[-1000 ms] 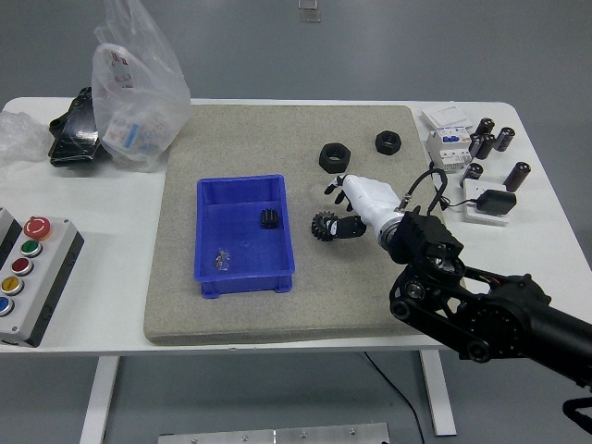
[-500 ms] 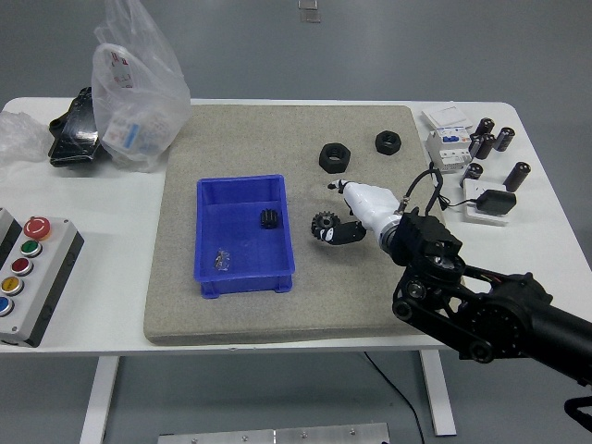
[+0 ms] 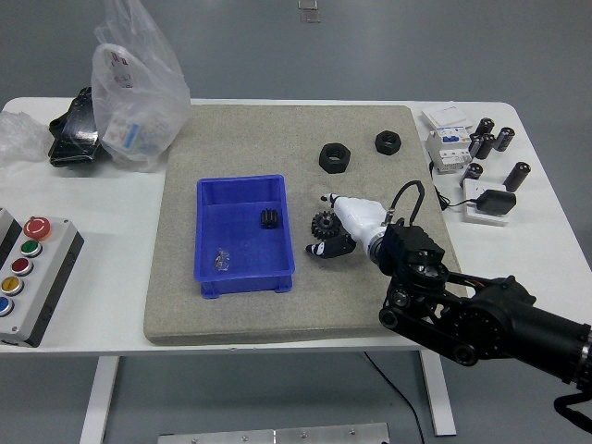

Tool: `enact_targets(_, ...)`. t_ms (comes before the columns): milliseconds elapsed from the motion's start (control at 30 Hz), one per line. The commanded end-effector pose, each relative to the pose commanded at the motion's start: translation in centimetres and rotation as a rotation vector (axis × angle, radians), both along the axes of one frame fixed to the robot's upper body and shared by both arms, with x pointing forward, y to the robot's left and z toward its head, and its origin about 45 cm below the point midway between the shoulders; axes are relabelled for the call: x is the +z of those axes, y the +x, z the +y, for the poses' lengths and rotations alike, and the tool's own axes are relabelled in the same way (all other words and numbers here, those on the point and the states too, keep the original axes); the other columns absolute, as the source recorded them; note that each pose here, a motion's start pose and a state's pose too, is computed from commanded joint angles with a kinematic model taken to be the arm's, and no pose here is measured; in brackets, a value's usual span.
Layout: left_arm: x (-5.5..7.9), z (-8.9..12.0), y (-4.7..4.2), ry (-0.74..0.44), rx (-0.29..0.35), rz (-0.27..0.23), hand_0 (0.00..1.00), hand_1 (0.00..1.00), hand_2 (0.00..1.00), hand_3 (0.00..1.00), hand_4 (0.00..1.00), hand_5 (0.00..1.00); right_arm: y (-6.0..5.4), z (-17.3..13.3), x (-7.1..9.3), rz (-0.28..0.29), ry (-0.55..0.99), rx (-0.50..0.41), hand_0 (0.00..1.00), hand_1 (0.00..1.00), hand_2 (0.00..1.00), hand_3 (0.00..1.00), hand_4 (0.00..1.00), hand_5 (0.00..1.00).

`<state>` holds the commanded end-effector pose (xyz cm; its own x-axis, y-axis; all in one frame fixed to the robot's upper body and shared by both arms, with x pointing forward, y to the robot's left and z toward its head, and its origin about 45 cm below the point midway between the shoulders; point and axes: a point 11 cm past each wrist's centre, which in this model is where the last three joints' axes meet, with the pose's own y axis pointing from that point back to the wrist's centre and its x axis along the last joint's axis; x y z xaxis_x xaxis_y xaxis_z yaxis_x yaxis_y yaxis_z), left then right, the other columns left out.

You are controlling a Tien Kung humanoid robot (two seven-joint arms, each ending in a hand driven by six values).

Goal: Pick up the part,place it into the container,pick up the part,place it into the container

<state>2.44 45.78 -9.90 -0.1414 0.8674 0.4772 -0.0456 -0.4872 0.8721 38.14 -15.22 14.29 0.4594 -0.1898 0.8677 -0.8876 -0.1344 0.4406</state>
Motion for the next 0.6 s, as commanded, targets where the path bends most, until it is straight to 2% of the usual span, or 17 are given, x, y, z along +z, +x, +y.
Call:
enact_targets(100,0.0,0.0,-0.03,0.000,0.000,0.000,0.637,0.639,0.589,0.623,0.705,0.288,0.0,-0.4,-0.4,0.003,-0.014,-0.008,0.258,0.568,0.640,0.705,0.570,0.234)
enact_targets(133,0.0,0.0,-0.04,0.000,0.000,0.000,0.637,0.639,0.589,0.623,0.705,0.289,0.0,-0.4,-0.4,0.003,-0.015,-0.011,0.259,0.521,0.512,0.558,0.422,0.065)
enact_targets(300,0.0,0.0,-0.06,-0.001,0.000,0.000,0.637,0.639,0.589,0.623,0.705,0.289,0.1,-0.5,-0.1,-0.029,0.003,-0.013,0.259,0.521,0.512,0.558,0.422,0.065)
enact_targets(333,0.0,0.0,-0.04,-0.001,0.000,-0.001,0.637,0.638,0.589,0.623,0.704,0.288,0.2,-0.5,0.1,-0.038,0.009,-0.011,0.249,0.494,0.470,0.482,0.479,0.005)
enact_targets(367,0.0,0.0,-0.02,-0.001,0.000,-0.002,0.637,0.638,0.589,0.623,0.704,0.288,0.2,-0.4,0.3,-0.048,0.017,-0.010,0.249,0.494,0.470,0.482,0.479,0.005)
enact_targets(467,0.0,-0.1,0.02,-0.002,-0.001,-0.004,0.637,0.638,0.589,0.623,0.704,0.288,0.5,-0.2,1.2,-0.082,0.044,-0.007,0.249,0.494,0.470,0.482,0.479,0.005)
enact_targets(600,0.0,-0.1,-0.04,-0.002,-0.001,-0.002,0.636,0.638,0.589,0.623,0.703,0.289,0.8,0.4,3.2,-0.142,0.092,0.005,0.246,0.491,0.463,0.479,0.479,0.005)
